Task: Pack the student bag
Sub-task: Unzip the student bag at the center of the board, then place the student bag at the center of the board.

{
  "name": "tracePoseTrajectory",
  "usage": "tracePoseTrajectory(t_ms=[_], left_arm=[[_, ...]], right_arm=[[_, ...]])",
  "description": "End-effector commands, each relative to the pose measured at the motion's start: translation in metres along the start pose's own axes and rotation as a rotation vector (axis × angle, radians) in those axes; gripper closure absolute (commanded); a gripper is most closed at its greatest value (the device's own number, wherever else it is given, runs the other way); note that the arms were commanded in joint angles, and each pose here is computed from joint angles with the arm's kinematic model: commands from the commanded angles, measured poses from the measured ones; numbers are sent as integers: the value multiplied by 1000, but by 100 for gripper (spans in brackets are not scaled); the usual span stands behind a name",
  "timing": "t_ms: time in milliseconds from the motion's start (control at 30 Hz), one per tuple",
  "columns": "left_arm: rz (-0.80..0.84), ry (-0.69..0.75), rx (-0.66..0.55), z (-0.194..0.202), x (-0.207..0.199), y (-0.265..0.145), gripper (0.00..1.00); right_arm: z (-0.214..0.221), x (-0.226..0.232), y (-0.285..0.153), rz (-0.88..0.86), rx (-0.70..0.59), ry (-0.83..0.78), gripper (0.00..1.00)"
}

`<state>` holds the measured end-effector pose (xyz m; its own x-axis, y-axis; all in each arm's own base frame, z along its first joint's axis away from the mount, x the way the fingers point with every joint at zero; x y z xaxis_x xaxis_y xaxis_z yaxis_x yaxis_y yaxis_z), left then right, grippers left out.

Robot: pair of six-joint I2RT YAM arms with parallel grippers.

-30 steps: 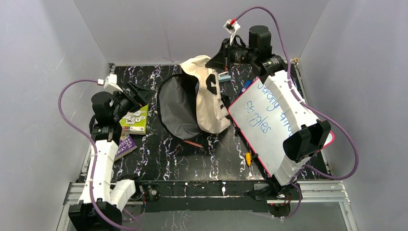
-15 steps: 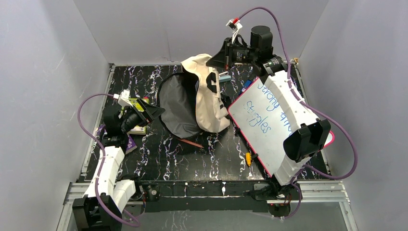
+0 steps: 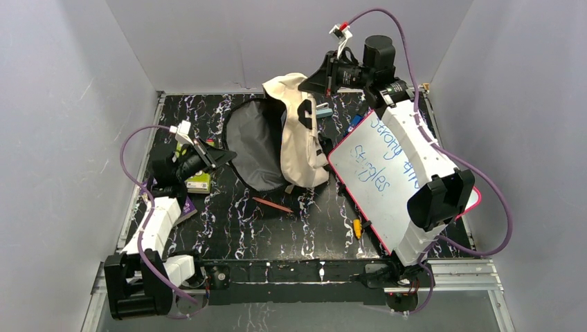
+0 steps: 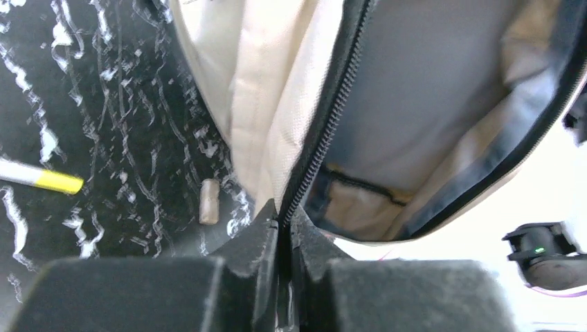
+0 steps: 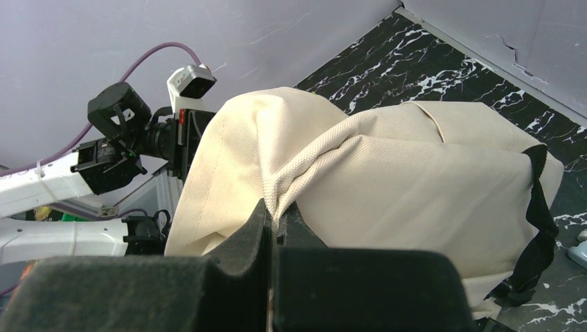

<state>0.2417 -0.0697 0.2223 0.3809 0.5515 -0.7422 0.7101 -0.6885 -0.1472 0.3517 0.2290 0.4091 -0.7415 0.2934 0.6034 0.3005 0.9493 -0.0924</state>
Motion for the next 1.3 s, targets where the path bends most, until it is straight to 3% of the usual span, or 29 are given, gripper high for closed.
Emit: tracePoseTrajectory(t_ms=[0,333,533,667,867,967,1067,1133,1200,1267], left_arm=[[111,120,-48,-42,-27,8,100],[68,273,-195,-152,-75,27,100],[27,346,-291,-207,-96,35,100],[20,360,-272,-226,-85,53,100],[35,336,-181,-226,-46,83,100],[71,301,-104,-212,-29,100,100],[79,291,-47,-198,-22,113,100],[82,289,-24,-188,-22,121,100],[78,286,-9,-181,-19,125,100],[97,284,30,-165,-23,137,100]], right_arm=[[-45,28,-4,-101,-125,-170,100],[-96,12,4,-163,-248,-168,100],[-102,-7,21,-213,-286,-109,100],[-81,-52,29,-90,-305,-36,95],[2,-149,33,112,-228,147,89],[40,-191,29,209,-166,242,81],[54,-207,24,292,-138,270,66],[51,-208,17,350,-143,247,54],[42,-204,10,407,-158,207,32],[29,-195,2,460,-171,156,22]])
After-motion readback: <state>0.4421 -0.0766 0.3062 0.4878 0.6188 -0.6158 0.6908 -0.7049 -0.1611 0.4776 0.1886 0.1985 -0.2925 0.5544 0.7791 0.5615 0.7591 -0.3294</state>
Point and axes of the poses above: each gripper's point midway between its finger pads, its own y axis out along the fingers, its own x axis along the line the jaws close on, z = x × y, the point moved 8 cm from there along -y, back along the fingers, and after that the axes turned 10 degrees about y, right-handed, at the moved point
